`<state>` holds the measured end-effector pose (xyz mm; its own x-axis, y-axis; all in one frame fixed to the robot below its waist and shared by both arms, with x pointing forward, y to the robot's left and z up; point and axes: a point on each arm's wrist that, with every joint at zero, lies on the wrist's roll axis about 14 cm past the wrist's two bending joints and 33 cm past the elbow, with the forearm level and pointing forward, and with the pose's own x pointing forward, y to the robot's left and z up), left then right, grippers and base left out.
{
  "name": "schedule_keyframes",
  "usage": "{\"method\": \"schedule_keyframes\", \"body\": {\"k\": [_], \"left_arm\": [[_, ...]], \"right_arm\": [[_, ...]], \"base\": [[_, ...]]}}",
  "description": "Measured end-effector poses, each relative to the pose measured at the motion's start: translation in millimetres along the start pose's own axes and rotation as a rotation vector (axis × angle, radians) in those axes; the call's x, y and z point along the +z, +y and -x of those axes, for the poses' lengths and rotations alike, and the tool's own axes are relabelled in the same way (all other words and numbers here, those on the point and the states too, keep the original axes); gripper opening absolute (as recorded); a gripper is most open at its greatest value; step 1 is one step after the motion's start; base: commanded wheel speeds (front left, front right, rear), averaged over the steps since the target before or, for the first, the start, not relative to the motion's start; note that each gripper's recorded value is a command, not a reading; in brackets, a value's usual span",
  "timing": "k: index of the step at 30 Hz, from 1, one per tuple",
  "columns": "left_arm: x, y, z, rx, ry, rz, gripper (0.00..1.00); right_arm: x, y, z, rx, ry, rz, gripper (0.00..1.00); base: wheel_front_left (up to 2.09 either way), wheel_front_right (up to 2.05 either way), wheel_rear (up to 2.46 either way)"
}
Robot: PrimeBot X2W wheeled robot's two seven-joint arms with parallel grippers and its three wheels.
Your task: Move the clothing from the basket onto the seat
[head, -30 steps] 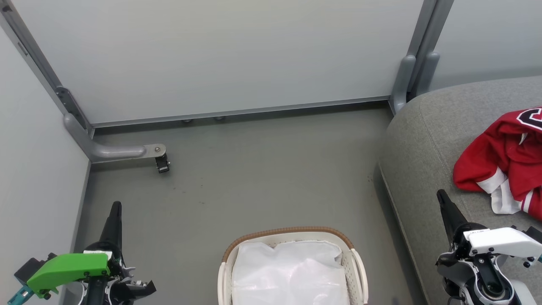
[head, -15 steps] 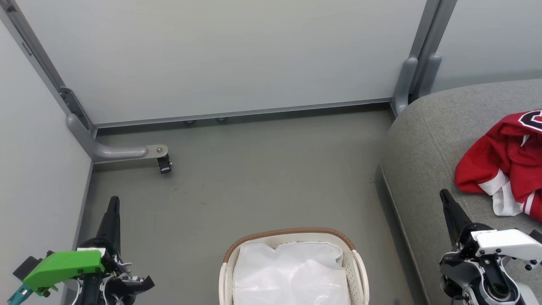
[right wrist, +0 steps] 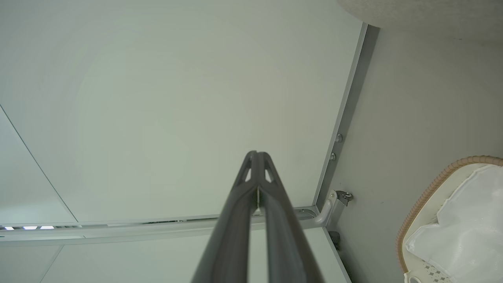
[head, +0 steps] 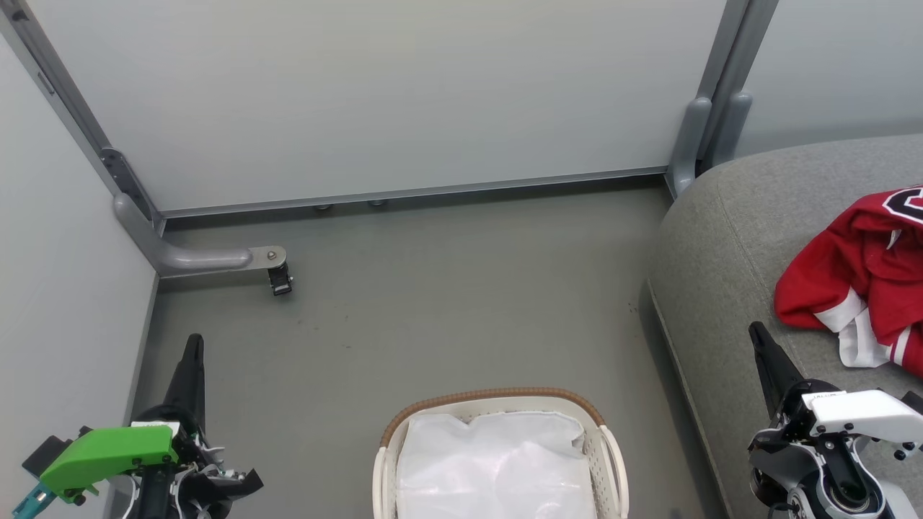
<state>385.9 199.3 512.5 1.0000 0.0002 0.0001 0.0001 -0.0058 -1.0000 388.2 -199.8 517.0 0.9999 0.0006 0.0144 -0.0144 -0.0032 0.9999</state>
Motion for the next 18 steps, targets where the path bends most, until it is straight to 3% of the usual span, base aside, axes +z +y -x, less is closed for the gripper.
{"method": "schedule_keyframes", "body": {"k": [18], "left_arm": [[0.0,-0.1,0.0,0.0,0.0,0.0,0.0]], "right_arm": [[0.0,0.0,0.0,0.0,0.0,0.0,0.0]], "base": [[0.0,0.0,0.0]]}}
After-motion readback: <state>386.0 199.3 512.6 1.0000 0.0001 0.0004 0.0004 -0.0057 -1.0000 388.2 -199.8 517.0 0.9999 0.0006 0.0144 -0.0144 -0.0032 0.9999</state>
